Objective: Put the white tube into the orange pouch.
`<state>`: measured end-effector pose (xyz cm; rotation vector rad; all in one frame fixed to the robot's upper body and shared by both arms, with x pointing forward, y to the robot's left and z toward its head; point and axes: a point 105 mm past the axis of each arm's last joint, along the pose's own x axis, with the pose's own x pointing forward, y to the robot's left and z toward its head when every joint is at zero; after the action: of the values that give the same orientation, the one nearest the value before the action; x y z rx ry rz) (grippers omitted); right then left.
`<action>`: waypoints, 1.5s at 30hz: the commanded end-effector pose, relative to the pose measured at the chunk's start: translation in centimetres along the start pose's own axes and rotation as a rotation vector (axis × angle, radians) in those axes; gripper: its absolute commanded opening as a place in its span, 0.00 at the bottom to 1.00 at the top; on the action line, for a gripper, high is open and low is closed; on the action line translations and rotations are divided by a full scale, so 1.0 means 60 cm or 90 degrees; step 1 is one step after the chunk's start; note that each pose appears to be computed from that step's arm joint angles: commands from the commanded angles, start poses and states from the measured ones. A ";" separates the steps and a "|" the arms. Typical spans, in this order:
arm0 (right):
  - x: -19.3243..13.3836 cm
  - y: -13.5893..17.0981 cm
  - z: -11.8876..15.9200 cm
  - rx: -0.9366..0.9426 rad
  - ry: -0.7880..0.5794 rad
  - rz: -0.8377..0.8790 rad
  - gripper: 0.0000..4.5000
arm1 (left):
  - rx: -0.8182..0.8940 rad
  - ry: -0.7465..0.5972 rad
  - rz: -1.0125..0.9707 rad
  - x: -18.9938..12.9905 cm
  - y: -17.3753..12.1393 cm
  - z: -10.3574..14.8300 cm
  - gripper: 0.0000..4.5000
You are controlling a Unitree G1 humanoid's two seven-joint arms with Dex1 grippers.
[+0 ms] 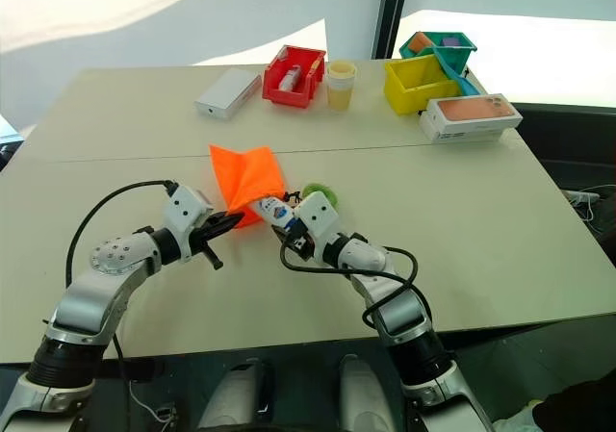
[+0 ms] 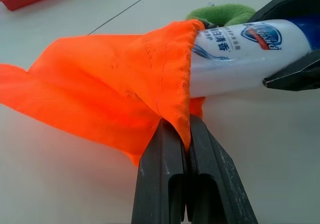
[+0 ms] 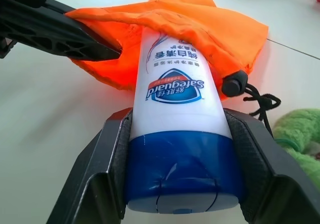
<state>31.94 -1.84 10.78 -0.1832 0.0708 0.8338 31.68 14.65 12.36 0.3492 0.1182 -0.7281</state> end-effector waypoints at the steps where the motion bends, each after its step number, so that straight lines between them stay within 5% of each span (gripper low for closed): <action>1: 0.014 0.008 0.024 -0.011 -0.026 0.004 0.47 | 0.016 -0.026 -0.016 -0.001 -0.012 0.022 0.00; 22: 0.105 -0.004 0.049 -0.011 0.007 -0.066 0.47 | 0.029 -0.014 -0.066 -0.007 -0.040 0.012 0.00; 27: 0.098 -0.003 0.049 -0.013 0.003 -0.061 0.99 | -0.003 -0.020 -0.036 -0.015 -0.027 0.007 0.00; 38: 0.026 0.006 0.038 -0.027 -0.007 0.010 0.99 | -0.156 -0.063 0.009 -0.026 0.005 0.002 0.00; 41: 0.013 -0.003 0.031 -0.024 0.000 0.005 0.81 | -0.166 -0.061 0.006 -0.027 0.007 -0.001 0.00; 45: 0.003 -0.003 0.014 -0.020 0.025 0.015 0.35 | -0.173 -0.057 0.006 -0.027 0.011 -0.006 0.00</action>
<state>32.52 -2.05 10.30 -0.2417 0.1448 0.8379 30.83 16.11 11.43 0.0544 0.1703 -0.7044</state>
